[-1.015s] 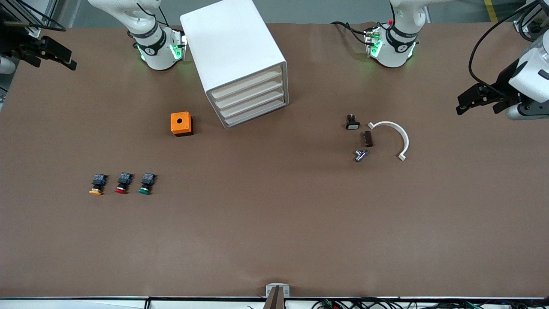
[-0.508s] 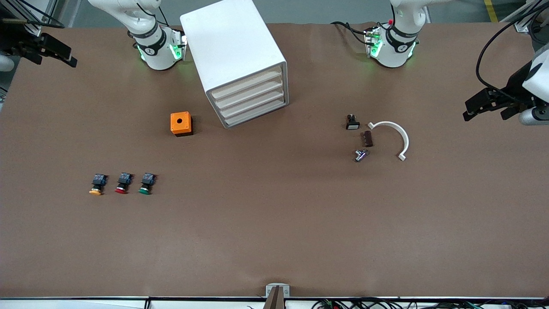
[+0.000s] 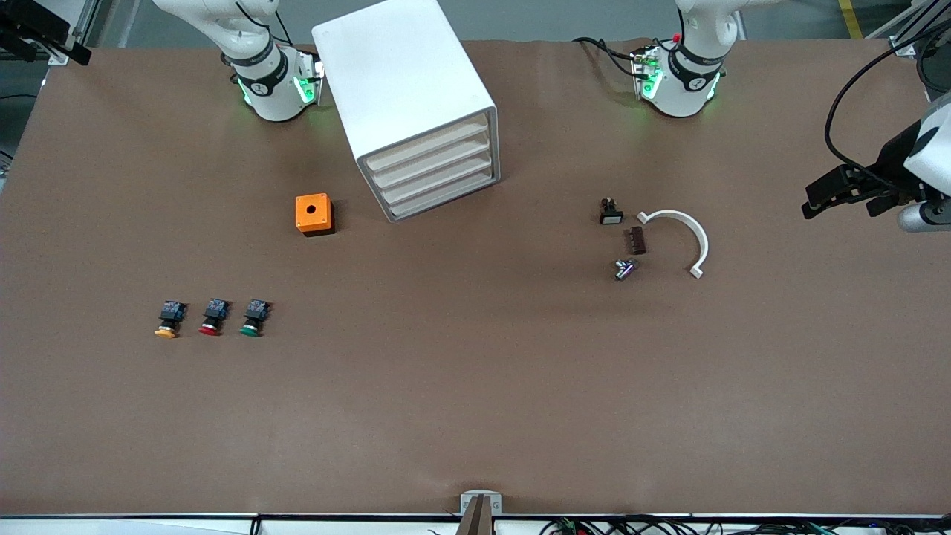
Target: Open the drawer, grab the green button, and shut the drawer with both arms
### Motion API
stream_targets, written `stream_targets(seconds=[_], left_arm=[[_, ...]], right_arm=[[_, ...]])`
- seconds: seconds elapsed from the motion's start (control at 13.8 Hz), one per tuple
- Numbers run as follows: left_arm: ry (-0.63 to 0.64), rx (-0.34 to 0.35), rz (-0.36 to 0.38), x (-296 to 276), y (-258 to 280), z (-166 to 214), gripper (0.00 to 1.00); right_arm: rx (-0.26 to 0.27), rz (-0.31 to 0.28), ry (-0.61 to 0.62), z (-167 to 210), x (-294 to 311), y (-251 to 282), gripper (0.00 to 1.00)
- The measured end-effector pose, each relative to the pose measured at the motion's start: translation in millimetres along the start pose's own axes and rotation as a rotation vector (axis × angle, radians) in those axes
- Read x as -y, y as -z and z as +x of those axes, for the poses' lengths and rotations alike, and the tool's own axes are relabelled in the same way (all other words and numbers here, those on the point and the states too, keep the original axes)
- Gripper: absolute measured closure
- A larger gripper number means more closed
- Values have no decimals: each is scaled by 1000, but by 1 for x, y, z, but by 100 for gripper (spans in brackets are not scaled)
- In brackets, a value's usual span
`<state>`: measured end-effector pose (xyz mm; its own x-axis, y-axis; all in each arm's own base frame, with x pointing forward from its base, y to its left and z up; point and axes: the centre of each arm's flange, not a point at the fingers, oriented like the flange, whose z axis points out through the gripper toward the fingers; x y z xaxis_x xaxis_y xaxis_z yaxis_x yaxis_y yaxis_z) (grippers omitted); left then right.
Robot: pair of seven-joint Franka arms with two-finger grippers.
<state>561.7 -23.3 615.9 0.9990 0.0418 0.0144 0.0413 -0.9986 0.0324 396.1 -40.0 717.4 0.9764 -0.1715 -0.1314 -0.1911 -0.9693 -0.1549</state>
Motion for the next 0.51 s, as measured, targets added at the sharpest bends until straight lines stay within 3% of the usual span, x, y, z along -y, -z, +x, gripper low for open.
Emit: stream_targets(seconds=[0.29,0.51], left_arm=[[-9,1,5,-4,2,0,0],[3,4,7,2,1,0,0]], right_arm=[[-80,-39,44,27,30,-10,0],[-174,-53,43,41,31,4,0]])
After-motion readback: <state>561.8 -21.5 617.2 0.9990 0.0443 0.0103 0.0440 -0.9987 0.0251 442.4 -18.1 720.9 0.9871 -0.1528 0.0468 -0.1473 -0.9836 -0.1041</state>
